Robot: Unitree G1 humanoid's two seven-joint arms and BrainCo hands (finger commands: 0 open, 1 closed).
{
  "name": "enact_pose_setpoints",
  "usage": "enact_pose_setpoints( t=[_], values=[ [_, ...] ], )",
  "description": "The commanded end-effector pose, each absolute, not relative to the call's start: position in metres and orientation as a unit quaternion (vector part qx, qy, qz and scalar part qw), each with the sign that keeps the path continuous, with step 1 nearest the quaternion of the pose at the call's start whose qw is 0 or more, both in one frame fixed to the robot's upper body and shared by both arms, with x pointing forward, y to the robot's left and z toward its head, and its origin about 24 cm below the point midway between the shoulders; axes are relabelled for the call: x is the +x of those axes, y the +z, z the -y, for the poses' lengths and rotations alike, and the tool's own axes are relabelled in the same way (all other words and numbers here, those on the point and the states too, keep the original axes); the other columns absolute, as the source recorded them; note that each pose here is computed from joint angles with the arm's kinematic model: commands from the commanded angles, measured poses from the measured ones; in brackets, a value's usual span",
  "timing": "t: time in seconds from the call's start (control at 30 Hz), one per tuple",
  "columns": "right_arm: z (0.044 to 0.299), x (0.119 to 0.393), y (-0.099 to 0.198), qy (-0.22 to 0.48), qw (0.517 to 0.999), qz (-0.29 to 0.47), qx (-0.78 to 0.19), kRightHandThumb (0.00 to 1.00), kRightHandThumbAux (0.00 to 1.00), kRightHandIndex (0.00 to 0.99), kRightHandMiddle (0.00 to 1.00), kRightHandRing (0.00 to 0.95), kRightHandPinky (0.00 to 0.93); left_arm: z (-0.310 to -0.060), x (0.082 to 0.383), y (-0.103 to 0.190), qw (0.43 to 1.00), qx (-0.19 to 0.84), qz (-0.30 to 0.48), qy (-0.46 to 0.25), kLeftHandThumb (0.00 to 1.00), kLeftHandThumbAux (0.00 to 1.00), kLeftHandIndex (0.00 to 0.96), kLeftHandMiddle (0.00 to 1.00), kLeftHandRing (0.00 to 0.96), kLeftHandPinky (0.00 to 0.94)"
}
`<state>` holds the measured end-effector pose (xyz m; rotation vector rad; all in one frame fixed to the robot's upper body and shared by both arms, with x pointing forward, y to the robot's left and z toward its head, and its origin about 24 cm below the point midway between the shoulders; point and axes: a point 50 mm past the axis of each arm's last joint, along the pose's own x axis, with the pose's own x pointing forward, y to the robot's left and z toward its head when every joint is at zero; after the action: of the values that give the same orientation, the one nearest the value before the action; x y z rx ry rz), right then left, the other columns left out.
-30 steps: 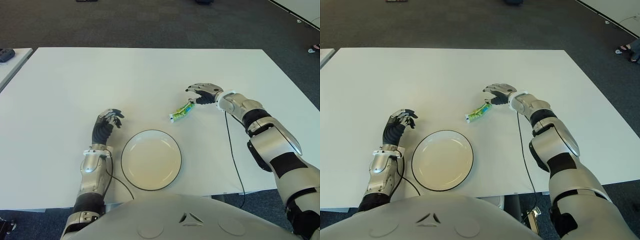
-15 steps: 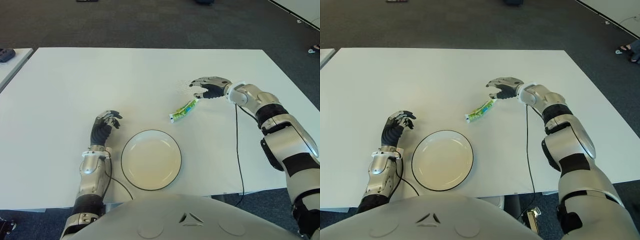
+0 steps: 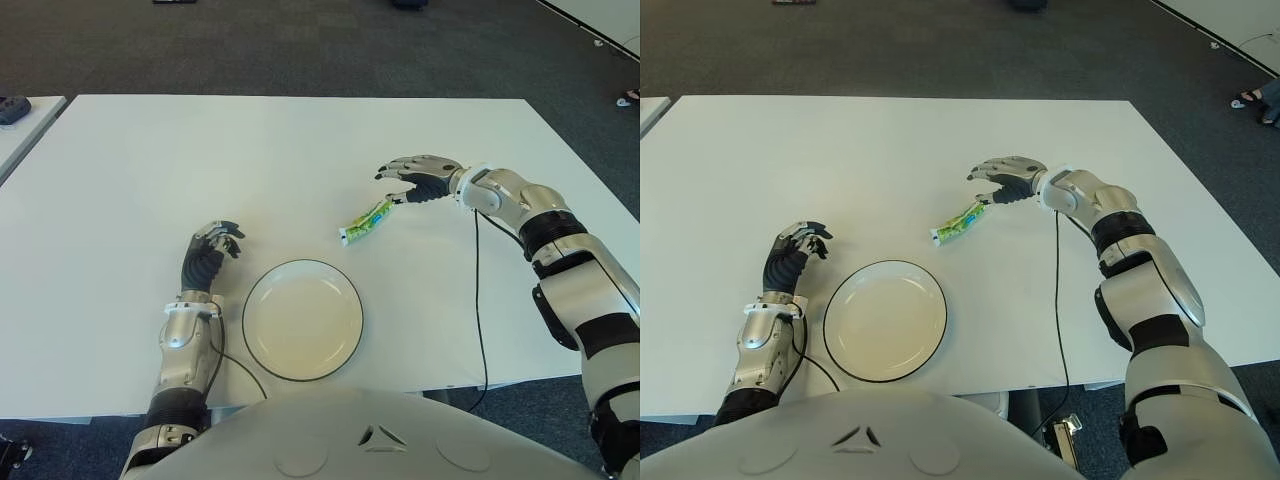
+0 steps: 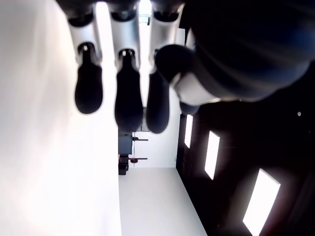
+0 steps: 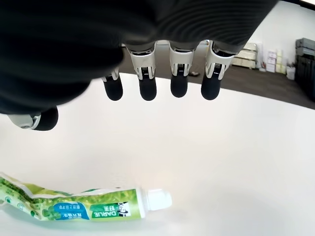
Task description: Put the toothpaste on the table into the plate.
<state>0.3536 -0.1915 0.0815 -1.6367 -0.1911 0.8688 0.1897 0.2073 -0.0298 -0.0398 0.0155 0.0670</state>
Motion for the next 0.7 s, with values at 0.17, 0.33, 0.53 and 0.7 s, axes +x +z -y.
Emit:
enact_pose_setpoints(
  t=[0.17, 0.33, 0.53, 0.7],
  values=[
    [0.1978, 0.3447, 0.0773, 0.396, 0.576, 0.086, -0.710, 0.485, 0.126, 0.000, 0.000, 0.000, 0.000, -0.2069, 0.1927, -0.0300, 0.999, -0.010, -0.010, 0.028, 0.836, 0.676, 0.422, 0.491, 0.623, 0.609],
    [0.2005, 0.3409, 0.0759, 0.396, 0.580, 0.092, -0.706, 0.469, 0.121, 0.000, 0.000, 0.000, 0.000, -0.2069, 0.1925, -0.0289, 1.000, -0.008, -0.009, 0.027, 0.835, 0.676, 0.422, 0.490, 0.622, 0.611],
    [0.2039, 0.3385, 0.0747, 0.378, 0.591, 0.108, -0.704, 0.459, 0.115, 0.000, 0.000, 0.000, 0.000, -0.2084, 0.1923, -0.0280, 1.000, -0.008, -0.009, 0.027, 0.834, 0.678, 0.414, 0.495, 0.618, 0.606],
    [0.2045, 0.3386, 0.0747, 0.357, 0.600, 0.130, -0.704, 0.474, 0.120, 0.000, 0.000, 0.000, 0.000, -0.2090, 0.1920, -0.0279, 1.000, -0.009, -0.006, 0.024, 0.832, 0.679, 0.406, 0.502, 0.614, 0.597]
  ],
)
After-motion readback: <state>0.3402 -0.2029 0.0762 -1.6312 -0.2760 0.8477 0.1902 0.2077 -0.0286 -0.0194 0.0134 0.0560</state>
